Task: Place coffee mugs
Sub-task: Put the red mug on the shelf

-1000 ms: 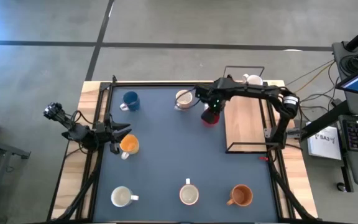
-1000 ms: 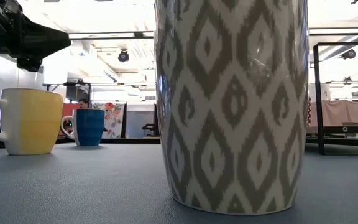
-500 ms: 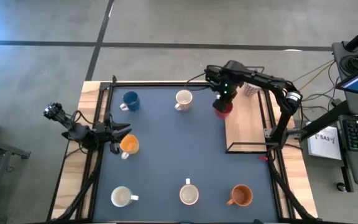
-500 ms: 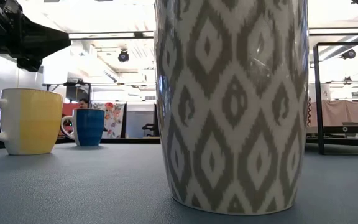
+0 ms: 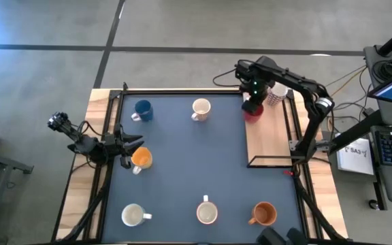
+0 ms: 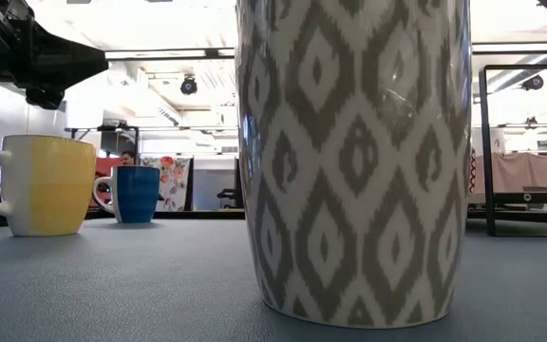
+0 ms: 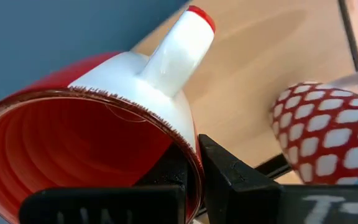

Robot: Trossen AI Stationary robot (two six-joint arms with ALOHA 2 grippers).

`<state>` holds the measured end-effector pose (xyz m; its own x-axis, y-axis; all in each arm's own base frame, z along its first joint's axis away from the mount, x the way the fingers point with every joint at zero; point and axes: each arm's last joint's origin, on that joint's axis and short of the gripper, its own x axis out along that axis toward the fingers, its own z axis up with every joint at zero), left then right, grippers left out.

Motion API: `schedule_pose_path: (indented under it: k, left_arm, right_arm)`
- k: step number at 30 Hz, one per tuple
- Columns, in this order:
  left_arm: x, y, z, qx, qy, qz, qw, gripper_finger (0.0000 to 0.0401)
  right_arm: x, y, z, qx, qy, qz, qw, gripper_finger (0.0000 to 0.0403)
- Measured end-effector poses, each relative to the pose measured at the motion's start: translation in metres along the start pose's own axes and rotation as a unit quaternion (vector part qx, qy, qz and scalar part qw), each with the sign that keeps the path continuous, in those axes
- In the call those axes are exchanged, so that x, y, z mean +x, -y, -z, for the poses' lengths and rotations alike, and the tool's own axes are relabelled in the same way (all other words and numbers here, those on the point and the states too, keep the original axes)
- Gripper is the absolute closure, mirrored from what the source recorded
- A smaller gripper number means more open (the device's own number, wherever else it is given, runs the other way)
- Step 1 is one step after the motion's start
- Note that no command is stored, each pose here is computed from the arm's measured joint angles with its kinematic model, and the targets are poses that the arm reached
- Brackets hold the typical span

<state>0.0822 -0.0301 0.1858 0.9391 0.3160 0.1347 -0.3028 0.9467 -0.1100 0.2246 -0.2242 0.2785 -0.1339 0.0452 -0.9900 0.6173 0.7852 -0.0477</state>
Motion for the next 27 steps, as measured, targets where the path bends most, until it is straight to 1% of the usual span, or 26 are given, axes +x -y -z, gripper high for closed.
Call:
schedule_pose_path:
  k: [3, 8, 14, 19, 22, 27]
  left_arm:
    - [0.0, 0.0, 0.0, 0.0, 0.0, 0.0, 1.0, 0.0306]
    - [0.0, 0.0, 0.0, 0.0, 0.0, 0.0, 1.0, 0.0306]
    - [0.0, 0.0, 0.0, 0.0, 0.0, 0.0, 1.0, 0.0306]
    - [0.0, 0.0, 0.0, 0.0, 0.0, 0.0, 1.0, 0.0306]
    - [0.0, 0.0, 0.0, 0.0, 0.0, 0.0, 1.0, 0.0306]
    - [0.0, 0.0, 0.0, 0.0, 0.0, 0.0, 1.0, 0.0306]
  right_arm:
    - [0.001, 0.01, 0.001, 0.014, -0.002, 0.02, 1.0, 0.039]
    - [0.001, 0.02, 0.001, 0.03, 0.007, 0.019, 0.999, 0.039]
    - [0.001, 0.024, -0.007, 0.05, 0.051, 0.024, 0.997, 0.039]
    - [0.001, 0.024, -0.008, 0.05, 0.055, 0.025, 0.997, 0.0389]
    - [0.001, 0.024, -0.009, 0.05, 0.058, 0.025, 0.997, 0.0378]
    - [0.0, 0.025, -0.009, 0.051, 0.06, 0.032, 0.996, 0.0343]
